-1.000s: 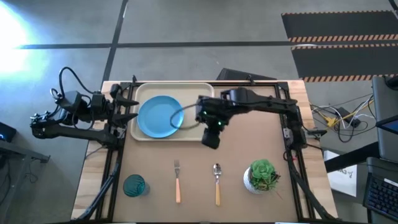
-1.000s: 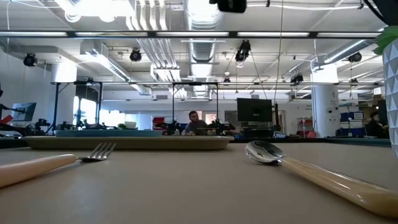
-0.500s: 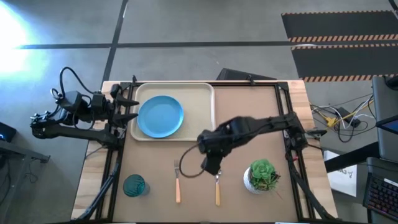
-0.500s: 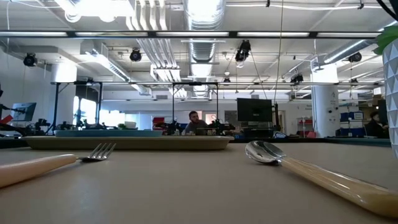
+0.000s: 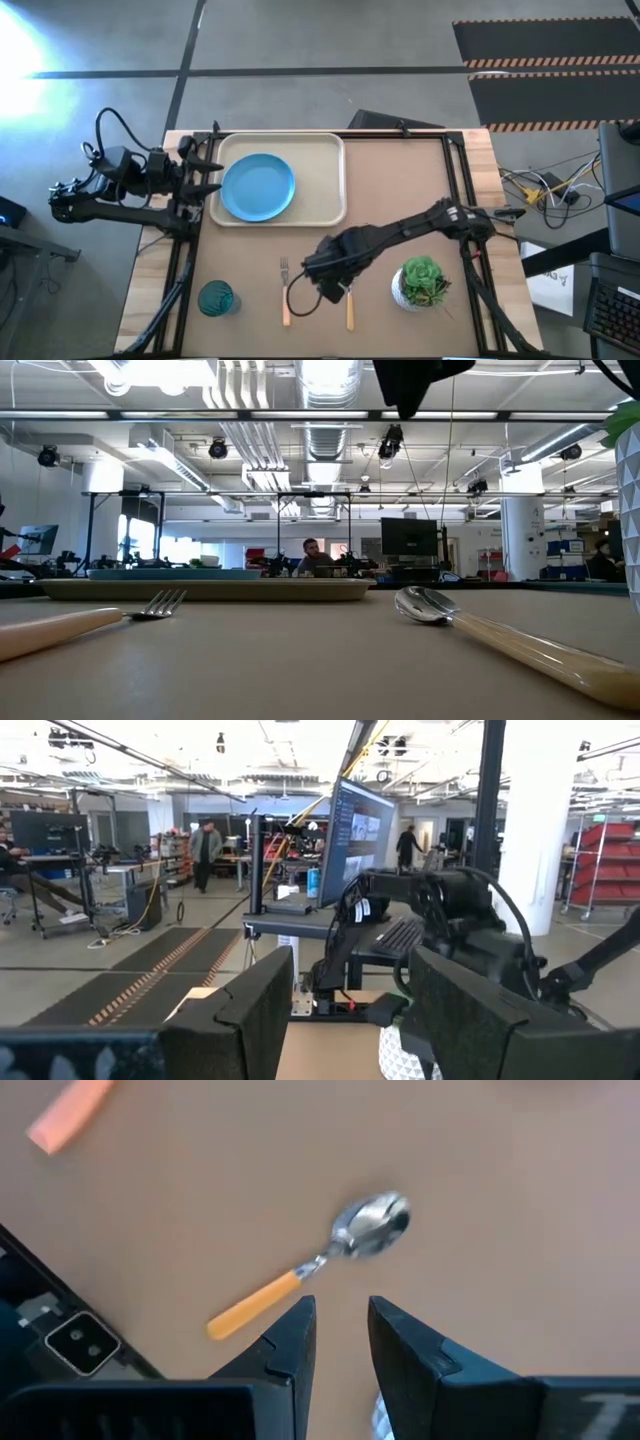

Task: Pick and place plate/cup/fork/spoon on tray
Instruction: Put the orange spoon on the white serving tray to the right of the light blue plate

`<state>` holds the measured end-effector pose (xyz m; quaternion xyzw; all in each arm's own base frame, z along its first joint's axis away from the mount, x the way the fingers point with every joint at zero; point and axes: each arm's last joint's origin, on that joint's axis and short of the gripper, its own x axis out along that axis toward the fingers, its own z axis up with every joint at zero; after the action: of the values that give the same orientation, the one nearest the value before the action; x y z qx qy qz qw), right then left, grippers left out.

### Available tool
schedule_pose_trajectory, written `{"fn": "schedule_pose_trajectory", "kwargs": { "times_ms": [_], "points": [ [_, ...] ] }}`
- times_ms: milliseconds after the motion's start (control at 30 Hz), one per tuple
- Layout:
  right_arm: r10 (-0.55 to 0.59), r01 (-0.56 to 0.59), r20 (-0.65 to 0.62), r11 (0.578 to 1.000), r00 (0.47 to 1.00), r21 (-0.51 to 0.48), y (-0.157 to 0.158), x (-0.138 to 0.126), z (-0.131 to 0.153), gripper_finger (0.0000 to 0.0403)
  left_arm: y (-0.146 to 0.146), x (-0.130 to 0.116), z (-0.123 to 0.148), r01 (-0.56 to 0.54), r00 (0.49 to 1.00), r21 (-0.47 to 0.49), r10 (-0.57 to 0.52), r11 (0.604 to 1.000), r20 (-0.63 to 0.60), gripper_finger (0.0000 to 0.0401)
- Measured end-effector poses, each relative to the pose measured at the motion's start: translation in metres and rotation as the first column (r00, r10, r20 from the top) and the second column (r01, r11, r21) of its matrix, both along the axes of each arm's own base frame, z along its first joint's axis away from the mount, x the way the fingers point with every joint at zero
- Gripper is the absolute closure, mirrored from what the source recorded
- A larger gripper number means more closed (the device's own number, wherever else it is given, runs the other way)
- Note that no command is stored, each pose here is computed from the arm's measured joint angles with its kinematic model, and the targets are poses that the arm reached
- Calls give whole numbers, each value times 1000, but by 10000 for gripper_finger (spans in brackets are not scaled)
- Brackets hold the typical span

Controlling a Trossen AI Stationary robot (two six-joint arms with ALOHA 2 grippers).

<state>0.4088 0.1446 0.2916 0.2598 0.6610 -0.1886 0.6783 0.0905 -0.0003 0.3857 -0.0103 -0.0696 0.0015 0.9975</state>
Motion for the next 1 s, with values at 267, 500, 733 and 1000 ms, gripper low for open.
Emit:
{"fn": "schedule_pose_trajectory", "kwargs": {
  "times_ms": [267,500,733,1000],
  "points": [
    [-169,170,-52,985,984,15,32,-11,-7,319,0,0,0,15,1000,2,-15,1000,-2,216],
    [-310,309,-21,950,950,-35,58,-19,-19,319,-1,1,0,37,999,5,-37,999,-2,216],
    [-369,369,-12,929,929,-36,71,-18,-54,319,-1,1,0,48,999,7,-48,999,-3,216],
    [-388,389,-23,921,921,27,76,-15,-93,319,-2,-2,0,72,997,11,-73,997,5,216]
  ]
}}
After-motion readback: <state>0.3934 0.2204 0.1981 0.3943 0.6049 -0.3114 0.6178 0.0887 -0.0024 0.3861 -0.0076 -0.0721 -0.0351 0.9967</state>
